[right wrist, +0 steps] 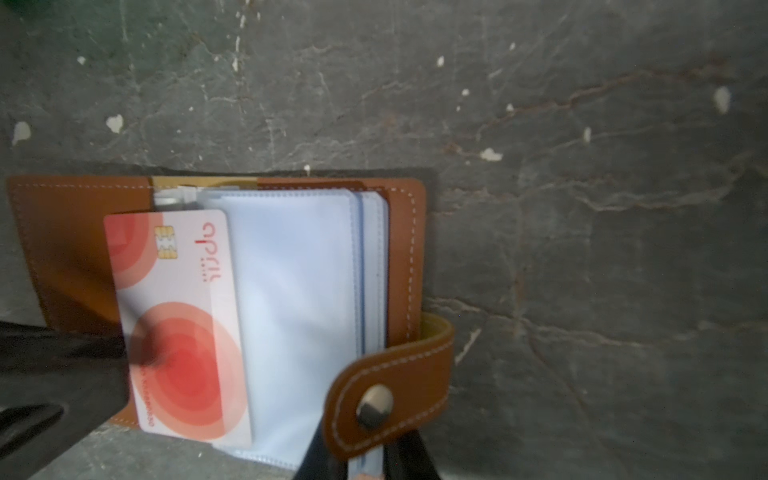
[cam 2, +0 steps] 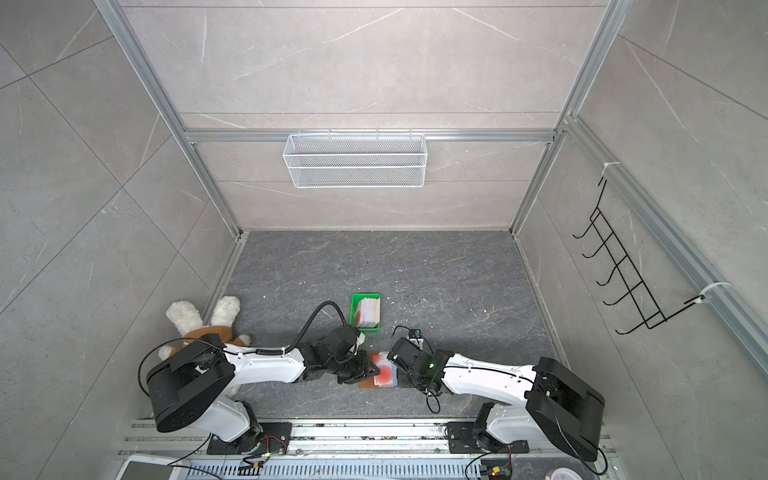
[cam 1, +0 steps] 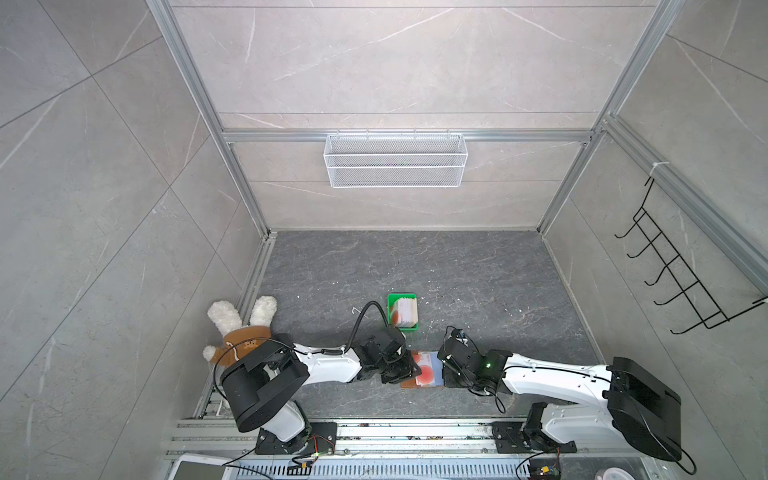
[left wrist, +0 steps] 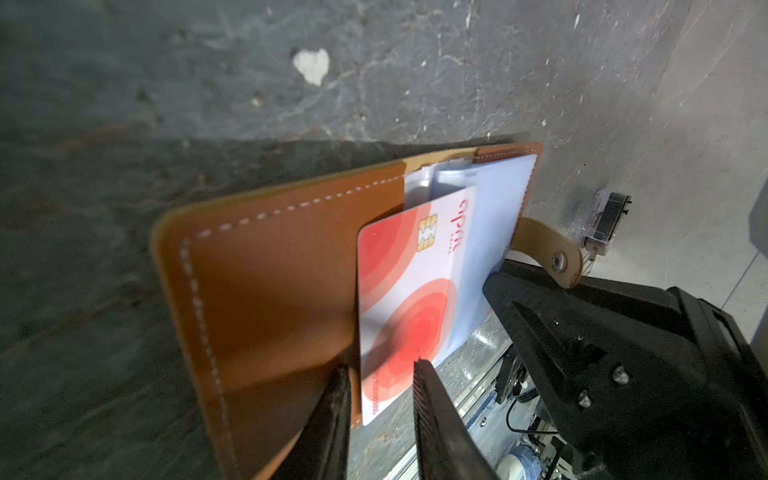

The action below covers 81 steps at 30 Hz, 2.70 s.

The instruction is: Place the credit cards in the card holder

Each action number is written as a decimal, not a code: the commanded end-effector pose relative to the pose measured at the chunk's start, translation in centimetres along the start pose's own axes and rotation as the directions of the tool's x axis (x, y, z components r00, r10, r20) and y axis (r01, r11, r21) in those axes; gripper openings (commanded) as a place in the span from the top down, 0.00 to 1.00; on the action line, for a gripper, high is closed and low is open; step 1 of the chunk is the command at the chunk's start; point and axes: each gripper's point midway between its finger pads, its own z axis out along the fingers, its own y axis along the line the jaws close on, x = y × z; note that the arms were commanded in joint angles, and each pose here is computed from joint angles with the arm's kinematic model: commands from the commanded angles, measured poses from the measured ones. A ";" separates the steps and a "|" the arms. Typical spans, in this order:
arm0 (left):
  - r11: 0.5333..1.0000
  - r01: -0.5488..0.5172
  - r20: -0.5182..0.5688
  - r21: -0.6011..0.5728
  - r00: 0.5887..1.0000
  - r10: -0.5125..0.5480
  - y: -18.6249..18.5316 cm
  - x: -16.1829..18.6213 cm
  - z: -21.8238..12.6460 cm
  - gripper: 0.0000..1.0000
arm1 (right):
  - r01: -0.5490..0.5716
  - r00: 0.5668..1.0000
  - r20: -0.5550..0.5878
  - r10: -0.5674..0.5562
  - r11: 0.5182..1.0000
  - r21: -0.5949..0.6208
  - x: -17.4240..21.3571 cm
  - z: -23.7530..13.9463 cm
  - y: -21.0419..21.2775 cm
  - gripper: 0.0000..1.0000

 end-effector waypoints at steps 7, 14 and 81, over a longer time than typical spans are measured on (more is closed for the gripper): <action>0.999 -0.031 0.002 0.020 1.000 0.031 -0.9 -0.7 0.8 0.75 | 0.009 0.999 -0.052 -0.004 0.994 0.105 1.9 1.3 -2.6 0.83; 0.997 -0.040 0.012 0.064 0.999 0.039 -2.0 -1.1 0.9 0.76 | 0.009 0.999 -0.053 -0.003 0.994 0.106 1.9 1.4 -2.6 0.83; 0.992 -0.050 -0.040 0.120 0.998 0.055 -4.8 -1.0 2.6 0.77 | -0.023 1.000 -0.013 0.024 0.997 0.072 1.7 0.4 -2.8 0.94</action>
